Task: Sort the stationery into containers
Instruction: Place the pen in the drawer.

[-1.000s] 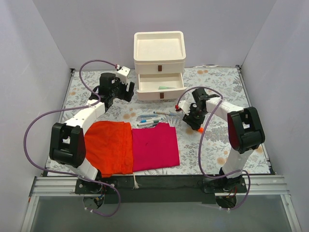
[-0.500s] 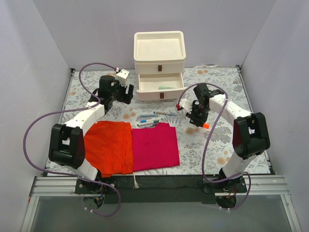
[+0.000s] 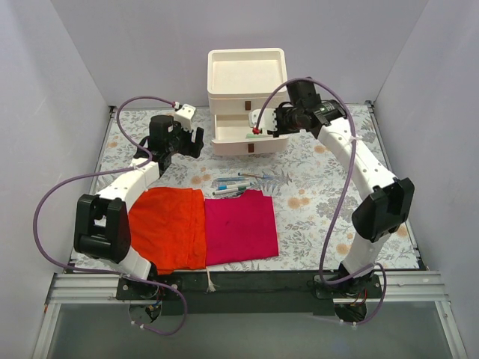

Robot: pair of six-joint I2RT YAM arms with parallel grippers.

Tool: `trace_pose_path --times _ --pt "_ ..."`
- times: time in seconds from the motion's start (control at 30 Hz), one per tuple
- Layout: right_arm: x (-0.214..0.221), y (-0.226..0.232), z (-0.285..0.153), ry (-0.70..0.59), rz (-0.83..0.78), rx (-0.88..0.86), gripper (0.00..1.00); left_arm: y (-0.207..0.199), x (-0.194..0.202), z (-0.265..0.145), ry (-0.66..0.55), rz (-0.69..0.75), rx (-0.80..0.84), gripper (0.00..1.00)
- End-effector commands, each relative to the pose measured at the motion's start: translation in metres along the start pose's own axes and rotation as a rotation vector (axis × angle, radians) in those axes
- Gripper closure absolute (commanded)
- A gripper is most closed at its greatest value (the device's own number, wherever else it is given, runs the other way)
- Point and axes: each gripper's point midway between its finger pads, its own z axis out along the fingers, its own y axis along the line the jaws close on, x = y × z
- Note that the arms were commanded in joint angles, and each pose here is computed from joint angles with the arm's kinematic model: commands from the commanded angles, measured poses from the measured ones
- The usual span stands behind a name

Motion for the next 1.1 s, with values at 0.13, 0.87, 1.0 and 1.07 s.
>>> trace_pose_path --times 0.13,0.87,1.0,1.07 --pt "0.001 -0.006 0.047 -0.009 -0.168 0.04 0.92 -0.003 -0.021 -0.024 -0.074 0.003 -0.002 0.27" --pt "-0.031 -0.023 0.089 -0.143 -0.079 0.265 0.23 -0.005 -0.023 -0.031 -0.067 0.003 0.002 0.27" --pt "-0.038 -0.073 0.054 -0.166 0.049 0.413 0.18 -0.005 -0.027 -0.032 -0.075 0.003 0.004 0.27" --pt "-0.043 -0.093 0.029 -0.198 0.113 0.455 0.2 -0.006 -0.027 -0.031 -0.077 0.002 0.006 0.27"
